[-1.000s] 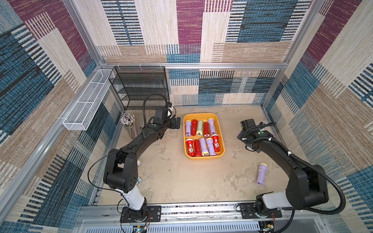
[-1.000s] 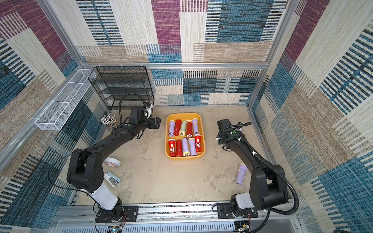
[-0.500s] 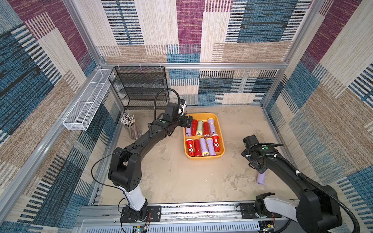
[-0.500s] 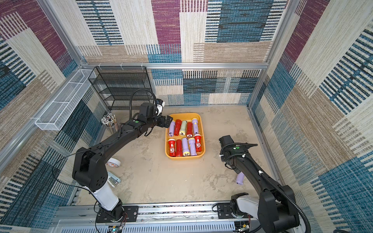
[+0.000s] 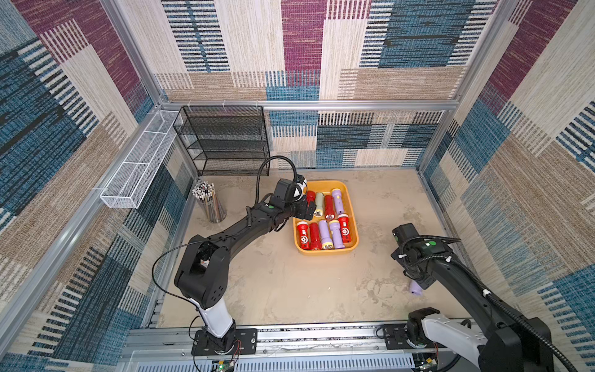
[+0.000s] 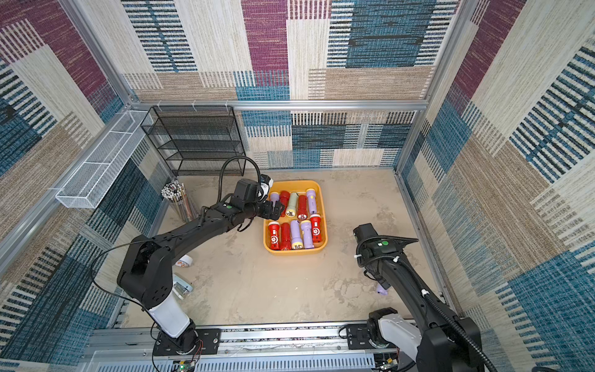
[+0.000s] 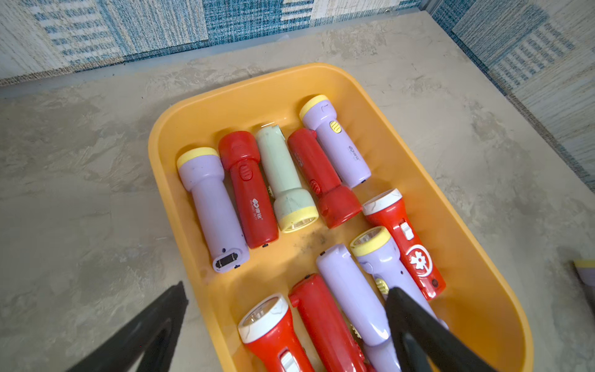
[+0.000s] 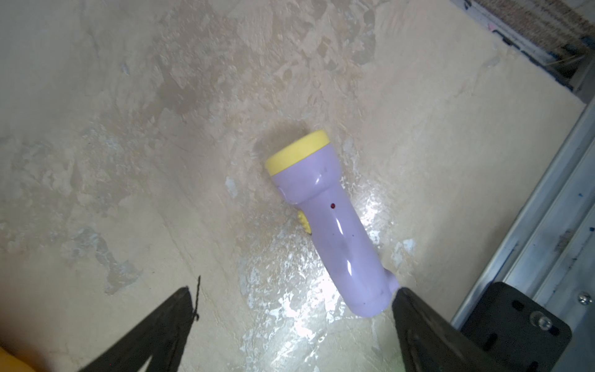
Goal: Put the flashlights into the storage boxes
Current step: Pick up the flashlight from the center of the board.
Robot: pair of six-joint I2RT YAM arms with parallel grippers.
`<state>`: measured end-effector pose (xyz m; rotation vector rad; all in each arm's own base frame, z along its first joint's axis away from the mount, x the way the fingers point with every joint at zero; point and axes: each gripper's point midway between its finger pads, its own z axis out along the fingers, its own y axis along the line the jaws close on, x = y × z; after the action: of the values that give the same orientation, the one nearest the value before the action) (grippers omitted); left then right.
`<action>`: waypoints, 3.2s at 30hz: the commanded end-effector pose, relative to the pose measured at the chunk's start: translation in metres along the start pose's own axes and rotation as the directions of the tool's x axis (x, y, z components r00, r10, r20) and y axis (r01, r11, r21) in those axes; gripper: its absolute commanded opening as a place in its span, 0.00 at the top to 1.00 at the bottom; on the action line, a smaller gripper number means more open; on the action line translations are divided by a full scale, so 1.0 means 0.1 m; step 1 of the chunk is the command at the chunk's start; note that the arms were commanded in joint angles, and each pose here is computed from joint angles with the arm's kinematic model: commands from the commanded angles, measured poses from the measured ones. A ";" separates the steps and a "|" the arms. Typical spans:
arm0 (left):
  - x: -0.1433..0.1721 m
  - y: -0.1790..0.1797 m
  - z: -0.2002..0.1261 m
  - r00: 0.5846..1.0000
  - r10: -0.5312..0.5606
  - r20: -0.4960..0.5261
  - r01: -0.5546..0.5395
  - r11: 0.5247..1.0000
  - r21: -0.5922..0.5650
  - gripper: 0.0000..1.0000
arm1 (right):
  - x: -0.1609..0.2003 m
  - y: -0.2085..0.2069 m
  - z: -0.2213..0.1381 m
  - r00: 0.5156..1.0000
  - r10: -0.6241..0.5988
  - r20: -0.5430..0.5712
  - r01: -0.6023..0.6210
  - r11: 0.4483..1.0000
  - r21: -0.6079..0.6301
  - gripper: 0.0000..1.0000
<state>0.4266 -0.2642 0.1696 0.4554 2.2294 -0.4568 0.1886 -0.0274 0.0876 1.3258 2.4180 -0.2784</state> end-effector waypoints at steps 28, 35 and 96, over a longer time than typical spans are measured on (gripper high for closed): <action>0.07 0.02 0.09 1.000 0.002 -0.022 -0.003 1.000 -0.027 0.00 | 0.16 0.45 0.36 0.989 -0.121 -0.084 0.106 0.979 -0.173 0.04; 0.09 0.03 0.11 0.999 0.015 -0.032 -0.016 0.999 -0.036 0.00 | 0.20 0.56 0.40 0.983 -0.148 -0.106 0.124 0.970 -0.208 0.20; -0.23 0.29 -0.38 0.987 0.161 -0.012 -0.160 0.966 -0.201 0.01 | -0.38 2.31 -0.54 0.847 -0.520 0.113 0.503 0.714 -0.487 0.66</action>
<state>0.4302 -0.2367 0.2034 0.5249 2.1945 -0.2071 0.3849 0.0695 0.1452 0.5362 2.5680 0.2400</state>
